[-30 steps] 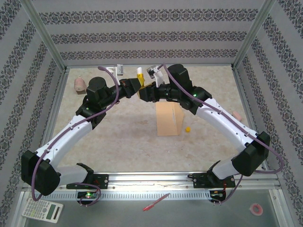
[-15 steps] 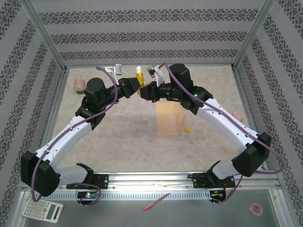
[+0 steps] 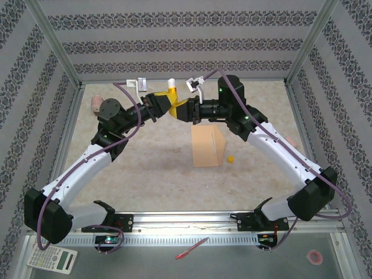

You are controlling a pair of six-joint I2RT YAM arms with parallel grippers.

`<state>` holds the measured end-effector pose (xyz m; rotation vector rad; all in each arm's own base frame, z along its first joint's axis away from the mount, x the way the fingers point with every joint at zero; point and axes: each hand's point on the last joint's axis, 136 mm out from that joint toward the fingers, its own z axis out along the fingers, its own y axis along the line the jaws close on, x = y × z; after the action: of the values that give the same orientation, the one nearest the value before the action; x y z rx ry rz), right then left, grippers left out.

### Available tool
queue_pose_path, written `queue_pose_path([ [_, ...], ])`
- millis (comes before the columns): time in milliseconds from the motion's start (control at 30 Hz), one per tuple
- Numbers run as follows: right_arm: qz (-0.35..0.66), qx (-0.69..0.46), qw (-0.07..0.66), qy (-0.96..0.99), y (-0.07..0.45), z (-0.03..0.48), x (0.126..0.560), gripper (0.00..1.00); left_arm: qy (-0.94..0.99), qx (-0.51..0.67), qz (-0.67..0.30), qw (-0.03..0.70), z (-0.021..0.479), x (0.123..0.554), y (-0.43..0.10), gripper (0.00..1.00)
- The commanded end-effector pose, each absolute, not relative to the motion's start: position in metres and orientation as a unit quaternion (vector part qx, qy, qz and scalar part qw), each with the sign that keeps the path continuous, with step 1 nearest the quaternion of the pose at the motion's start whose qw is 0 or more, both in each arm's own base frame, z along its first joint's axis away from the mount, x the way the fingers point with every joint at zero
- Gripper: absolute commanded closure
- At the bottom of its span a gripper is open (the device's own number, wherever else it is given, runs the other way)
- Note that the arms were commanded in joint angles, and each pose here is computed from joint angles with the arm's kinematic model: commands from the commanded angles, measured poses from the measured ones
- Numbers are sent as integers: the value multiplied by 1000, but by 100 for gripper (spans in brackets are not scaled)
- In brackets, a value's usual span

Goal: Place the letter into the envelope and seal it

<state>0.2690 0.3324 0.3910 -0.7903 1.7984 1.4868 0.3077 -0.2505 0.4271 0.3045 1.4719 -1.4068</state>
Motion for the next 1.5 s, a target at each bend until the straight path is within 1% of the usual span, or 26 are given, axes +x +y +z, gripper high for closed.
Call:
queue_pose_path([
  [0, 617, -328, 368, 614, 323, 445, 255, 89, 572, 213, -625, 487, 437, 267, -262, 100],
  [433, 657, -389, 319, 562, 319, 471, 218, 90, 503, 330, -666, 441, 449, 224, -271, 100],
  [600, 661, -401, 305, 556, 319, 472, 212, 90, 490, 349, -676, 426, 449, 218, -273, 100],
  [700, 657, -396, 306, 564, 319, 468, 216, 90, 491, 348, -676, 426, 449, 221, -274, 100],
  [800, 648, -380, 314, 580, 318, 462, 225, 87, 499, 336, -670, 435, 448, 228, -275, 100],
  [833, 646, -372, 317, 586, 317, 460, 229, 84, 505, 329, -664, 442, 447, 232, -275, 100],
  [967, 630, -323, 341, 618, 305, 449, 253, 64, 547, 290, -624, 478, 438, 256, -272, 100],
  [1000, 625, -311, 350, 625, 300, 447, 258, 52, 561, 275, -607, 491, 435, 265, -269, 100],
  [1033, 621, -298, 359, 631, 295, 445, 263, 46, 575, 260, -591, 503, 432, 273, -266, 100],
  [1067, 618, -288, 366, 633, 291, 443, 266, 43, 586, 241, -576, 516, 430, 281, -261, 100],
  [1133, 613, -260, 380, 642, 282, 440, 275, 31, 607, 187, -546, 546, 425, 302, -245, 100],
  [1233, 599, -199, 407, 661, 266, 432, 294, 21, 612, 114, -526, 580, 423, 324, -221, 100],
  [1300, 598, -150, 423, 664, 257, 425, 308, 13, 613, 69, -520, 591, 420, 336, -209, 100],
  [1367, 599, -102, 431, 667, 251, 413, 321, 6, 612, 29, -518, 597, 416, 346, -200, 100],
  [1467, 611, -52, 426, 665, 251, 397, 338, 5, 597, -30, -528, 604, 411, 358, -188, 100],
])
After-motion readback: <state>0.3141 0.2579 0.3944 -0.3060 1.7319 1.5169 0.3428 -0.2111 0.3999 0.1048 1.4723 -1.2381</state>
